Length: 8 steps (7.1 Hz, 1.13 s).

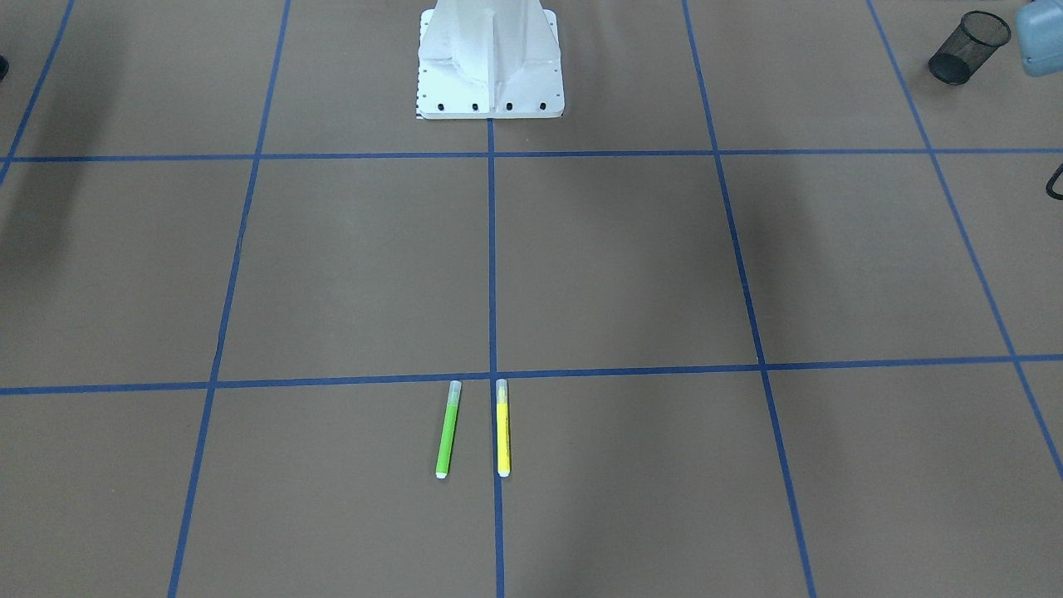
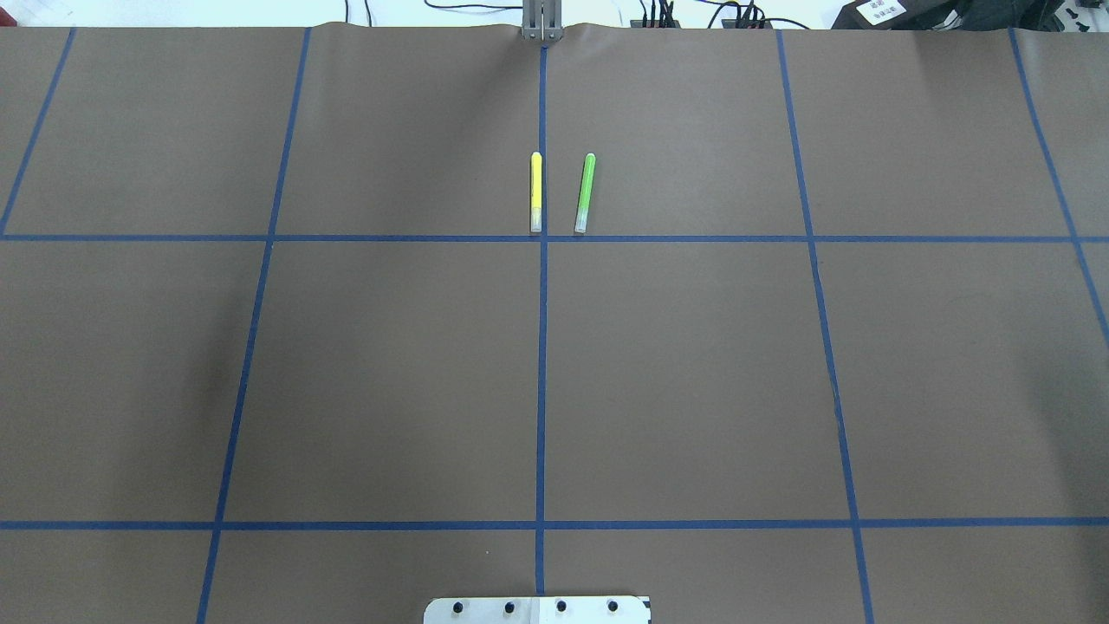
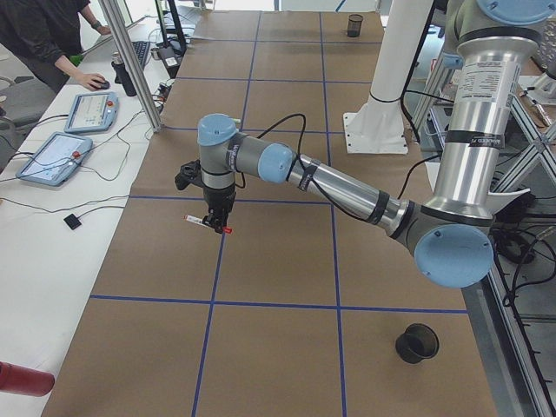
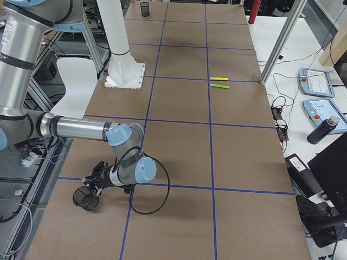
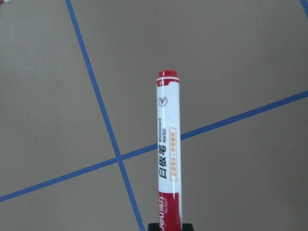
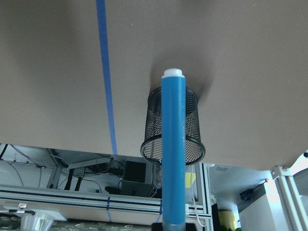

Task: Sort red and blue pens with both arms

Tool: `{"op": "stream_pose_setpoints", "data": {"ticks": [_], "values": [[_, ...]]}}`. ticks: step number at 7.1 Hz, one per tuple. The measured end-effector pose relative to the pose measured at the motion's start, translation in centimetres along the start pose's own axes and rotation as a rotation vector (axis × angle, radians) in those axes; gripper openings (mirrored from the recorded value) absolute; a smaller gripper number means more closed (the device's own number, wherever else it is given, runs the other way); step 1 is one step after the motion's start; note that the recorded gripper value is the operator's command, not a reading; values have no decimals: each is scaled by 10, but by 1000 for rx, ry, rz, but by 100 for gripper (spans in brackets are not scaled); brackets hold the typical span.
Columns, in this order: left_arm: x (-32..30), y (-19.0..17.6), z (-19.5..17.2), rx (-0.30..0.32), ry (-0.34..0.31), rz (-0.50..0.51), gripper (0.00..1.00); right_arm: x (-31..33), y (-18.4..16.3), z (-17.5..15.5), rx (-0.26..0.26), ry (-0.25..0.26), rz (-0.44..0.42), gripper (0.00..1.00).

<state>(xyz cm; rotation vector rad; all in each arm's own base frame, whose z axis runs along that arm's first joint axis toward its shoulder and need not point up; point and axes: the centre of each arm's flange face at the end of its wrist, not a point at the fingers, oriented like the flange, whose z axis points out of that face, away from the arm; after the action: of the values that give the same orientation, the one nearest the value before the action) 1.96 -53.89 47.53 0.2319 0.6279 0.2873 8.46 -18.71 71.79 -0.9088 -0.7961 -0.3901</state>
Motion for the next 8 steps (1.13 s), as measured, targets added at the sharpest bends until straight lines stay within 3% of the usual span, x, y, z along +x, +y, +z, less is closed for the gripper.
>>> {"op": "stream_pose_setpoints", "data": {"ticks": [4, 8], "values": [[7, -2, -11, 23, -1, 15, 0, 24, 20, 59, -85, -92, 73, 0], [15, -4, -20, 41, 0, 28, 0, 40, 13, 74, -120, -125, 120, 0]]}}
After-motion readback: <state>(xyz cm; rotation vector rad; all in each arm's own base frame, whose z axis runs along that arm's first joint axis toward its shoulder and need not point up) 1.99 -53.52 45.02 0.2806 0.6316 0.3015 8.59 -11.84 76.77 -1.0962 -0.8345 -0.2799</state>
